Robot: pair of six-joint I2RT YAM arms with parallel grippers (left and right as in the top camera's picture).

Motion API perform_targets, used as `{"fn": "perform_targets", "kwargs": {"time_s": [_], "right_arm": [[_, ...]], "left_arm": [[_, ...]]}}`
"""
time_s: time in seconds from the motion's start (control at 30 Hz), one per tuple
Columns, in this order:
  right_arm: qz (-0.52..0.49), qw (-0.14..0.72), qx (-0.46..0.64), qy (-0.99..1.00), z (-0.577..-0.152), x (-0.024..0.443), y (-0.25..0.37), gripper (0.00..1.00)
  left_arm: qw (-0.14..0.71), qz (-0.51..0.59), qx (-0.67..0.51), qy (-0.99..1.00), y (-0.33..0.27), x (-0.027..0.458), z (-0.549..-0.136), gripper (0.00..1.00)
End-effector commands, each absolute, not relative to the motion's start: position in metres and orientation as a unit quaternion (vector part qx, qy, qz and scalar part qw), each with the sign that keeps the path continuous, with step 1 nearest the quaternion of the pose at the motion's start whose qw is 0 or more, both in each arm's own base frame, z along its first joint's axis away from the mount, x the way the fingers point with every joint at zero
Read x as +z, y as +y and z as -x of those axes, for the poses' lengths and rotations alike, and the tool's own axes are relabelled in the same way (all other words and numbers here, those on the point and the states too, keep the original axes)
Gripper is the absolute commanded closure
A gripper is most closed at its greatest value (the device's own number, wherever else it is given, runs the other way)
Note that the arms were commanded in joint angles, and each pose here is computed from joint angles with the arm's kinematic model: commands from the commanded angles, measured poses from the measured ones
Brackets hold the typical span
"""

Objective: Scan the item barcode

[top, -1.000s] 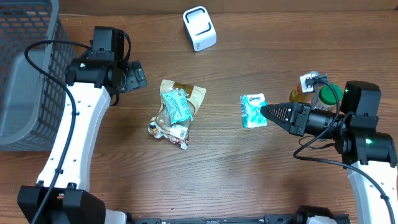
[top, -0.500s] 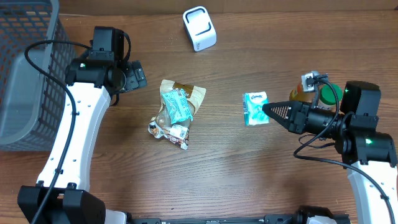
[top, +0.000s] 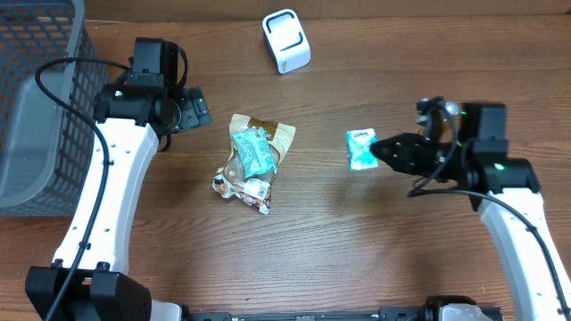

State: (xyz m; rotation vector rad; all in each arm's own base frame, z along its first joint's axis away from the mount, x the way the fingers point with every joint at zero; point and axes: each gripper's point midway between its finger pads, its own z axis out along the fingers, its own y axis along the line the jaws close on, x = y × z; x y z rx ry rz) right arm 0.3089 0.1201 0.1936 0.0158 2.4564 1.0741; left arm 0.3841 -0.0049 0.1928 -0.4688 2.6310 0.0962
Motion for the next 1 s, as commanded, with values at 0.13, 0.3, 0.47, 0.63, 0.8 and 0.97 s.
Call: {"fn": "perform_targets", "kwargs": {"time_s": [0.13,0.3,0.47,0.63,0.8,0.97], "right_arm": [[0.019,0.295,0.256,0.920,-0.346,0.252,0.134,0.96],[0.035,0.275,0.239,0.931,-0.350,0.265,0.154,0.96],[0.011,0.201,0.223,0.954,-0.346,0.225,0.154,0.96],[-0.016,0.138,0.209,0.968,-0.356,0.179,0.156,0.96],[-0.025,0.065,0.190,0.979,-0.355,0.119,0.169,0.96],[-0.066,0.036,0.187,0.979,-0.354,0.080,0.178,0.96]], "left_arm": [[0.237,0.157,0.038,0.958,-0.006,0.197,-0.386,0.00],[0.237,0.157,0.038,0.958,-0.006,0.197,-0.386,0.00],[0.237,0.157,0.038,0.958,-0.006,0.197,-0.386,0.01],[0.237,0.157,0.038,0.958,-0.006,0.197,-0.386,0.00],[0.237,0.157,0.038,0.958,-0.006,0.197,-0.386,0.00],[0.237,0.157,0.038,0.958,-0.006,0.197,-0.386,0.01]]}}
